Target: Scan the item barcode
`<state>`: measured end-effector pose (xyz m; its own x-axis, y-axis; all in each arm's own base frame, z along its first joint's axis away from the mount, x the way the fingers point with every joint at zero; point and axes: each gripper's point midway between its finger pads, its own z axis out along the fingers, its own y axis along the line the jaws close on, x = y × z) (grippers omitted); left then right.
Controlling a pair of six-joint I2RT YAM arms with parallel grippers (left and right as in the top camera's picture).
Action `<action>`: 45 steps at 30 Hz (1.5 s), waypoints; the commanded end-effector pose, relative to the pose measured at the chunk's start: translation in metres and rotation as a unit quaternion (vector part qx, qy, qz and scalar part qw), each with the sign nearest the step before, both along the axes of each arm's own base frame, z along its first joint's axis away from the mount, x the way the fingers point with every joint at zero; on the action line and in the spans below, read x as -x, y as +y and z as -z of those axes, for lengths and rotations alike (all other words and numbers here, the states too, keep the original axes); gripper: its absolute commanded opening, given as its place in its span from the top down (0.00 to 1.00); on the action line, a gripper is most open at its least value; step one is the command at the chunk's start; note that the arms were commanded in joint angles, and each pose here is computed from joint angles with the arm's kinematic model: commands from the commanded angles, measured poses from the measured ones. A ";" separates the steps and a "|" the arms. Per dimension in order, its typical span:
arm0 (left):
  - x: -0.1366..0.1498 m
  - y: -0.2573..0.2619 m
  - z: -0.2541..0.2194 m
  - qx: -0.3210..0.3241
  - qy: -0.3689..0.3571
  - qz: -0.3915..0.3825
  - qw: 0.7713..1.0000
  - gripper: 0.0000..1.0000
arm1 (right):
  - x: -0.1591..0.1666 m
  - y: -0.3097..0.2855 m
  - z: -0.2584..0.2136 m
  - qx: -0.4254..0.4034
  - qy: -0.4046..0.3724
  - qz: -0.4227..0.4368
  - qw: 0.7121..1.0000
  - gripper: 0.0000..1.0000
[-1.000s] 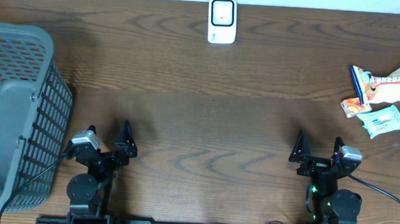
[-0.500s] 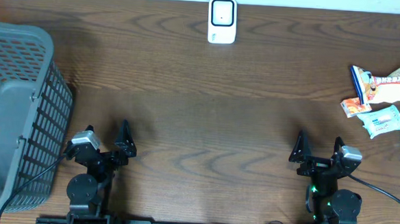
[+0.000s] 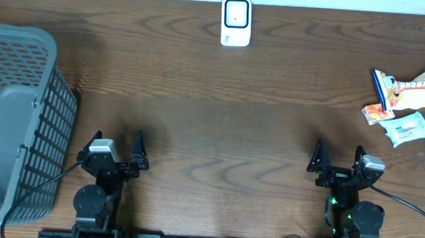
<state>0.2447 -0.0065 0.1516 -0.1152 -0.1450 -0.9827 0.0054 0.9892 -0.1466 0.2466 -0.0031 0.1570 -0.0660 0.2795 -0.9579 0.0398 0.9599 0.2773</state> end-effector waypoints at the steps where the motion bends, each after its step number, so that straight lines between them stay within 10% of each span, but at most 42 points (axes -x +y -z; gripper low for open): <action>1: 0.001 0.004 0.015 -0.015 0.021 -0.010 1.000 0.03 | 0.000 -0.001 0.000 0.006 -0.001 0.004 1.000 0.01; 45: 0.001 0.012 0.015 0.011 0.020 -0.033 0.999 0.03 | 0.000 -0.001 0.000 0.006 -0.001 0.004 1.000 0.01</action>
